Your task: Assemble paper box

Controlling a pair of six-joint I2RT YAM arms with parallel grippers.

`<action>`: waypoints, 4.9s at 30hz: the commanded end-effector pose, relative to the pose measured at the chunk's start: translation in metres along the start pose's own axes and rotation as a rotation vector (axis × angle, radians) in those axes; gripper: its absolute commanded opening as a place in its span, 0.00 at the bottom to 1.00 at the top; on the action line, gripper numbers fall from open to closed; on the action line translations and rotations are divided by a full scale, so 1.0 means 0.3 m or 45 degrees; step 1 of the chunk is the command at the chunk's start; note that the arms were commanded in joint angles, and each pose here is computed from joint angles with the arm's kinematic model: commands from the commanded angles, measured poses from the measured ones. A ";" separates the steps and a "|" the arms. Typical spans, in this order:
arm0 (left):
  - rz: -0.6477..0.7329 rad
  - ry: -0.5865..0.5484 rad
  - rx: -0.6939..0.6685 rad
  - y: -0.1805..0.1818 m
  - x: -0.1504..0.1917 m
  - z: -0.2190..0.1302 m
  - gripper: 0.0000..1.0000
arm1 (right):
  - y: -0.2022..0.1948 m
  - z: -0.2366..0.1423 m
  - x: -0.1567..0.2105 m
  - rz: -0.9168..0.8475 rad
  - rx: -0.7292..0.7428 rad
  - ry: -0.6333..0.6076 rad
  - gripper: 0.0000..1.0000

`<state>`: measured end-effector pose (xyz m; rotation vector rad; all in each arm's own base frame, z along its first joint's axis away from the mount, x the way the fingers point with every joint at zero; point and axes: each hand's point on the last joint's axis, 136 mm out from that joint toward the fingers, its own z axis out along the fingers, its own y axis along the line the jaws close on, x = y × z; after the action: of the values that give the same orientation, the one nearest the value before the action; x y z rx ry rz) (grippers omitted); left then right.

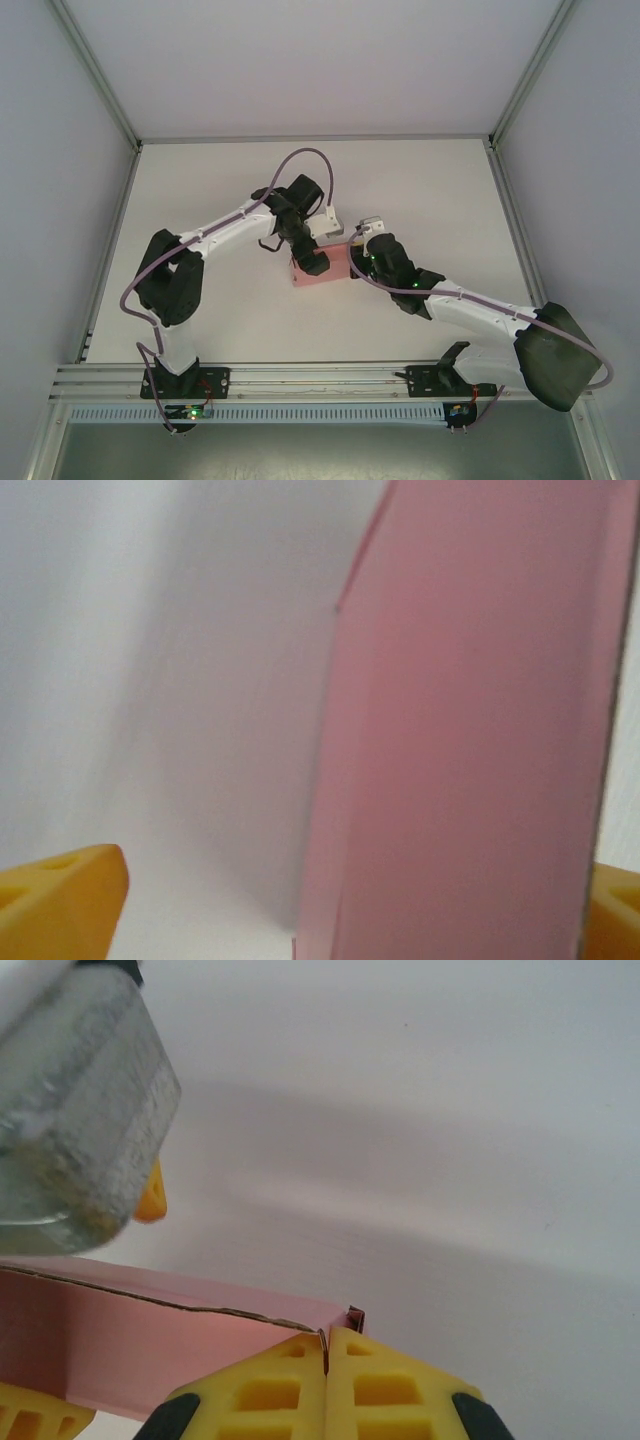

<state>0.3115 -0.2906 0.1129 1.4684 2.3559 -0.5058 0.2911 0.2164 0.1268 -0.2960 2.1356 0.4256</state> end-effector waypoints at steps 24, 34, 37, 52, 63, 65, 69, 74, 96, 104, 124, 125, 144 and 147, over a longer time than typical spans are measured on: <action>-0.676 -0.083 -0.499 -0.047 0.210 -0.264 0.85 | 0.007 -0.020 0.036 -0.024 0.292 0.153 0.00; -0.735 -0.193 -0.413 -0.095 0.192 -0.297 0.87 | 0.008 -0.011 0.048 0.009 0.333 0.181 0.00; -0.737 -0.152 -0.479 -0.062 0.213 -0.273 0.80 | 0.014 -0.010 0.046 0.012 0.323 0.172 0.00; -0.778 -0.135 -0.462 0.009 0.148 -0.199 0.35 | 0.037 -0.009 0.048 0.009 0.293 0.164 0.00; -0.820 -0.093 -0.537 0.039 0.166 -0.215 0.04 | 0.053 -0.008 0.054 -0.023 0.293 0.160 0.00; -0.860 -0.073 -0.462 0.015 0.160 -0.200 0.02 | 0.061 -0.006 0.055 -0.028 0.296 0.158 0.00; -0.995 -0.036 -0.306 -0.018 0.145 -0.178 0.00 | 0.068 -0.003 0.066 -0.044 0.344 0.154 0.00; -1.160 0.015 -0.170 -0.024 0.133 -0.167 0.00 | 0.108 0.006 0.075 -0.126 0.378 0.155 0.00; -1.292 0.030 -0.161 -0.011 0.246 -0.046 0.00 | 0.127 0.018 0.115 -0.103 0.359 0.110 0.00; -1.105 -0.329 -0.257 -0.060 0.280 0.005 0.00 | 0.136 0.005 0.120 -0.051 0.230 -0.019 0.00; -1.045 -0.385 -0.263 -0.130 0.276 -0.085 0.40 | 0.128 -0.044 0.117 -0.117 0.297 -0.121 0.00; -1.036 -0.394 -0.268 -0.129 0.263 -0.103 0.47 | 0.128 -0.045 0.114 -0.124 0.310 -0.127 0.00; -1.779 -0.617 -0.093 -0.050 0.252 -0.230 1.00 | 0.152 -0.081 0.086 -0.193 0.393 -0.247 0.00; -1.846 -0.674 -0.018 -0.048 0.255 -0.185 1.00 | 0.157 -0.083 0.094 -0.187 0.386 -0.253 0.00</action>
<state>0.2564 -0.1991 0.1283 -0.4526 2.5571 -0.8071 0.2392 0.2490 0.1221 -0.2446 1.9660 0.0658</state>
